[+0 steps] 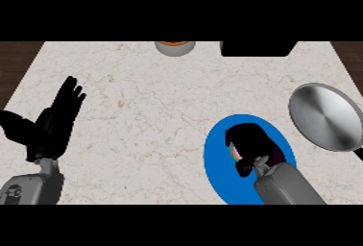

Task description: Pick the cupcake from the plate and place it in the pan

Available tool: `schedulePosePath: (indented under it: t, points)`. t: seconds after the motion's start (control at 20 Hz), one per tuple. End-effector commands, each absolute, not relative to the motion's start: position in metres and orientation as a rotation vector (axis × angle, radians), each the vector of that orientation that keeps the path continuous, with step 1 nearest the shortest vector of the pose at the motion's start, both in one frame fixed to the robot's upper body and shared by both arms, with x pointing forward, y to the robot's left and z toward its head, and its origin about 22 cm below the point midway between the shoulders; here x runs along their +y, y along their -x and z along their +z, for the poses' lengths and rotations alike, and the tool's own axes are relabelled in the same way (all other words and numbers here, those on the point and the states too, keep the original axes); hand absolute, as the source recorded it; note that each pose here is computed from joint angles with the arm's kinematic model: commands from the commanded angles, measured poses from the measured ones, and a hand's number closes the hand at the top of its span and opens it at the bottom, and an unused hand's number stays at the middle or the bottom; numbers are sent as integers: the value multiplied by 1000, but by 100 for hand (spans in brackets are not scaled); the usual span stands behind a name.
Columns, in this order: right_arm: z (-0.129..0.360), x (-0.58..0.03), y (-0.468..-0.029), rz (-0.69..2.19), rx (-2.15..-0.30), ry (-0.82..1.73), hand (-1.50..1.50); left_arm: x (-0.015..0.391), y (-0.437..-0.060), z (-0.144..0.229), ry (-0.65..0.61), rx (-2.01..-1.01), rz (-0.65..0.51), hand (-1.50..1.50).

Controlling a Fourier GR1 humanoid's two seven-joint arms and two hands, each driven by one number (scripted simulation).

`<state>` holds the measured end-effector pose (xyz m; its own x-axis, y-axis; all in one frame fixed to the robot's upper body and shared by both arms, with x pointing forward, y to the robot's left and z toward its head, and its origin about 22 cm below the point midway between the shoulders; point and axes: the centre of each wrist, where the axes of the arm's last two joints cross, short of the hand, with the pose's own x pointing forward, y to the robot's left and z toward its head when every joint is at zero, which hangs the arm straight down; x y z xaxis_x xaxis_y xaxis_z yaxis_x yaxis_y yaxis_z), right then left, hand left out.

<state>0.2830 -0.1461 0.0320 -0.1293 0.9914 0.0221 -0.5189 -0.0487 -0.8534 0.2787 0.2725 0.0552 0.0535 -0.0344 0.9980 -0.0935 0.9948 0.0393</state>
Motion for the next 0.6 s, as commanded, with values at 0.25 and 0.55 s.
schedulePosePath:
  t: [0.25,0.55]
  points:
    - [20,-133,-285,1507,-954,730,150,274,-269,63,-93,-1531,46,0]
    - [33,-161,-265,1425,-1119,833,150,279,-267,63,-108,-1518,46,0]
